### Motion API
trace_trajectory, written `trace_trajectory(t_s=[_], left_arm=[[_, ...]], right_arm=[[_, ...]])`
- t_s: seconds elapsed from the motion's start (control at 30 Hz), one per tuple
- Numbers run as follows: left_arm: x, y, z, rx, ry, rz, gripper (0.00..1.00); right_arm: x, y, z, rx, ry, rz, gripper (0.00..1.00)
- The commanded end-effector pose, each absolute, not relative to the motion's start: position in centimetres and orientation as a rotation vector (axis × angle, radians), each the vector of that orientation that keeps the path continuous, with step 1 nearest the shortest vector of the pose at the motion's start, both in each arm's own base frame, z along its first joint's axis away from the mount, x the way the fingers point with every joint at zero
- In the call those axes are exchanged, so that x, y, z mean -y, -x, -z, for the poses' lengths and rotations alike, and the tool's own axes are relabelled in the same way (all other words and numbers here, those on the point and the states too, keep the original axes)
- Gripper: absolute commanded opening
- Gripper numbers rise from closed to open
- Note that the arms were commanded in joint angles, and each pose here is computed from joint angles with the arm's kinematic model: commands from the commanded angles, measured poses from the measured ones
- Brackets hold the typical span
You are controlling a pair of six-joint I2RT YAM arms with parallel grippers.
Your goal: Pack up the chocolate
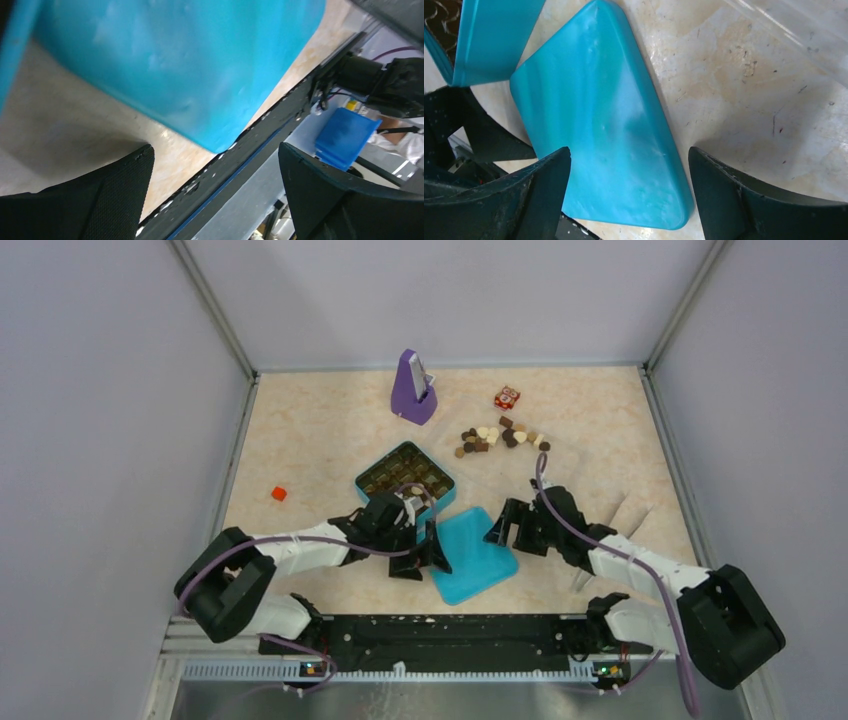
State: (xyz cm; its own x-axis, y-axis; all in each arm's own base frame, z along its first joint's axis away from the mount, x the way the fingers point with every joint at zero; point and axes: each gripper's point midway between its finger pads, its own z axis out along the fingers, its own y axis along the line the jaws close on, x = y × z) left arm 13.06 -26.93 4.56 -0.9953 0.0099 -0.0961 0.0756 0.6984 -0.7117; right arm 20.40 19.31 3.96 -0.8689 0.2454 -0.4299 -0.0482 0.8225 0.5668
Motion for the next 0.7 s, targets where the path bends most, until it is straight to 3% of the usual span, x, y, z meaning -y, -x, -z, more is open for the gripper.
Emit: trace_trajectory(t_s=[0.0,0.4,0.67], left_arm=[[28.8,-14.5,-4.5,-2.739,-0.036,1.277,0.99],[28.8,-15.2,-6.5,-2.644,-0.046,1.28,0.99],[27.5,-15.9,-9.0,-2.534,-0.029,1.218,0.99]], right_arm=[[-19.9,-19.0,-3.5,-2.526,-0.19,-0.888,0.85],[-21.8,-16.8,-7.1,-2.486,-0.217,-1.161,0.85],[-21.3,-17.4,-8.3,-2.473,-0.211,-1.092,0.85]])
